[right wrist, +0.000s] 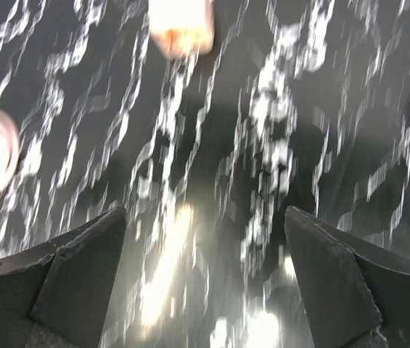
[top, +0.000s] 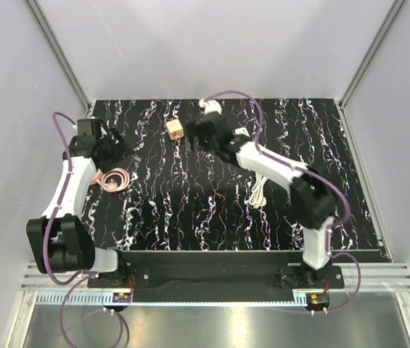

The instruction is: Insert the plug

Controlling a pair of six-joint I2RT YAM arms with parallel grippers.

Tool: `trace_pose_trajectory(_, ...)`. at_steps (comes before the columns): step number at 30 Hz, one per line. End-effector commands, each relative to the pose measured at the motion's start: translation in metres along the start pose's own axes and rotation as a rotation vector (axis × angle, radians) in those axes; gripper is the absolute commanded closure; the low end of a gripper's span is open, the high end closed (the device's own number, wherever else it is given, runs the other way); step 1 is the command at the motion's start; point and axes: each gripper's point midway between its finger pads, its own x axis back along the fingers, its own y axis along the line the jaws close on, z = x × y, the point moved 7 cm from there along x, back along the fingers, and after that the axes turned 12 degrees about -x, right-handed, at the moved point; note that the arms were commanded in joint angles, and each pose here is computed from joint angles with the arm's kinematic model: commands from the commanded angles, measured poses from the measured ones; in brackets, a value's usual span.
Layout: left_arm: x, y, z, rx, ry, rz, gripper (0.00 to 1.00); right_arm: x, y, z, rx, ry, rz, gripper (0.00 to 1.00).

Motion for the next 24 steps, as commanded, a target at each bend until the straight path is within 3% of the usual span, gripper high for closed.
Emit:
trace_pose_trajectory(1,-0.010,-0.021,0.003,-0.052,-0.045,0.220,0.19,-0.044,0.003,-0.016,0.092,-0.035,0.084,0.04)
trace_pose_trajectory(2,-0.012,-0.022,0.004,-0.048,-0.048,0.230,0.19,-0.050,0.014,-0.037,0.107,-0.086,0.069,0.04)
trace_pose_trajectory(3,-0.012,-0.021,0.004,-0.021,-0.044,0.232,0.18,-0.072,0.007,-0.027,0.126,-0.065,0.099,0.04)
trace_pose_trajectory(8,-0.013,-0.019,0.005,0.082,-0.054,0.332,0.18,-0.114,0.026,-0.057,0.084,-0.150,0.038,0.04)
trace_pose_trajectory(12,-0.015,-0.012,0.007,0.134,-0.040,0.331,0.17,-0.156,0.029,-0.041,0.101,-0.140,0.000,0.04)
trace_pose_trajectory(17,-0.017,-0.012,0.008,0.146,-0.029,0.342,0.17,-0.178,0.039,-0.043,0.138,-0.166,-0.075,0.02)
trace_pose_trajectory(24,-0.022,-0.015,0.013,0.171,-0.002,0.398,0.19,-0.214,0.027,-0.014,0.215,-0.169,-0.092,0.00)
